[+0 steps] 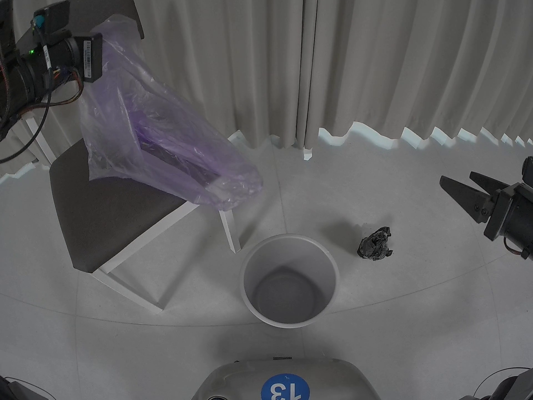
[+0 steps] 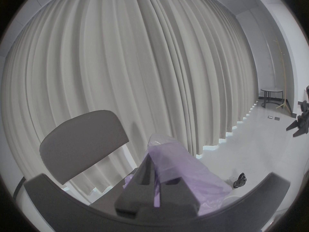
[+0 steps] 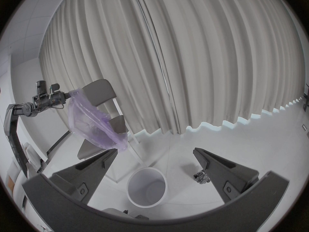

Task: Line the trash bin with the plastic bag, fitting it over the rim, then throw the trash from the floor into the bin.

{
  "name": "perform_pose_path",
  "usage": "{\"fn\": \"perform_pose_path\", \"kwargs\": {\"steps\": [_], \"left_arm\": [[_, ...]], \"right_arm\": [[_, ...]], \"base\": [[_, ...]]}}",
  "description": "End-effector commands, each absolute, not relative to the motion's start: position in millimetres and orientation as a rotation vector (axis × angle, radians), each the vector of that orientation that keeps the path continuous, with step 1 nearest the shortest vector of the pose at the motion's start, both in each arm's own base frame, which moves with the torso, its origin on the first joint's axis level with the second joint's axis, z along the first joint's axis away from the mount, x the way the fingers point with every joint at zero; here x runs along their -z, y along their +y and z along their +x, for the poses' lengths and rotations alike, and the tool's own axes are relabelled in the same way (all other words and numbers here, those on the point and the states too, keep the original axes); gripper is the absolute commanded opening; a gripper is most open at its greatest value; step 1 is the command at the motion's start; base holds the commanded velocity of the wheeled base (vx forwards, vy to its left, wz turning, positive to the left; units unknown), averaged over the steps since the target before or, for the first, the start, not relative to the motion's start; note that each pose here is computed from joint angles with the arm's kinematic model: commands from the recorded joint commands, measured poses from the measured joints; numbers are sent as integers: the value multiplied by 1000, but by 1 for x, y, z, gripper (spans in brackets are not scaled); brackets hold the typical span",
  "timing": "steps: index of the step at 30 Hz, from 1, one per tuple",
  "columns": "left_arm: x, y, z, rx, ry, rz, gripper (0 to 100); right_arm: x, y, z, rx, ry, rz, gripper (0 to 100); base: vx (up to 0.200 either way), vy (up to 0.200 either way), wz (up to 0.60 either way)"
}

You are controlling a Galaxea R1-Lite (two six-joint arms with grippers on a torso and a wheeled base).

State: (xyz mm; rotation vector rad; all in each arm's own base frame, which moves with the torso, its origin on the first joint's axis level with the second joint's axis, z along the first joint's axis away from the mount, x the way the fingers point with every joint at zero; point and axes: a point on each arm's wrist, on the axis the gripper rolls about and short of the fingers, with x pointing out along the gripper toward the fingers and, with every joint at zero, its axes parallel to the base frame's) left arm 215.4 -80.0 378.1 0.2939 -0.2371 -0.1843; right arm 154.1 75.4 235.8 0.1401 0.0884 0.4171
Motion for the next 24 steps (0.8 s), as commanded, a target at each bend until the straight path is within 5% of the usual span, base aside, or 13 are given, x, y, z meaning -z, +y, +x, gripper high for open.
{"fn": "perform_pose_path", "kwargs": {"steps": [1, 24], "left_arm": [[-379, -89, 217, 219, -242, 290, 0], [-397, -133, 197, 271, -209, 224, 0]], "right_arm": [[-233, 83, 154, -453, 107, 134, 100], [-195, 162, 154, -606, 199, 63, 100]], "base": [[0, 0, 0], [0, 0, 0]]}}
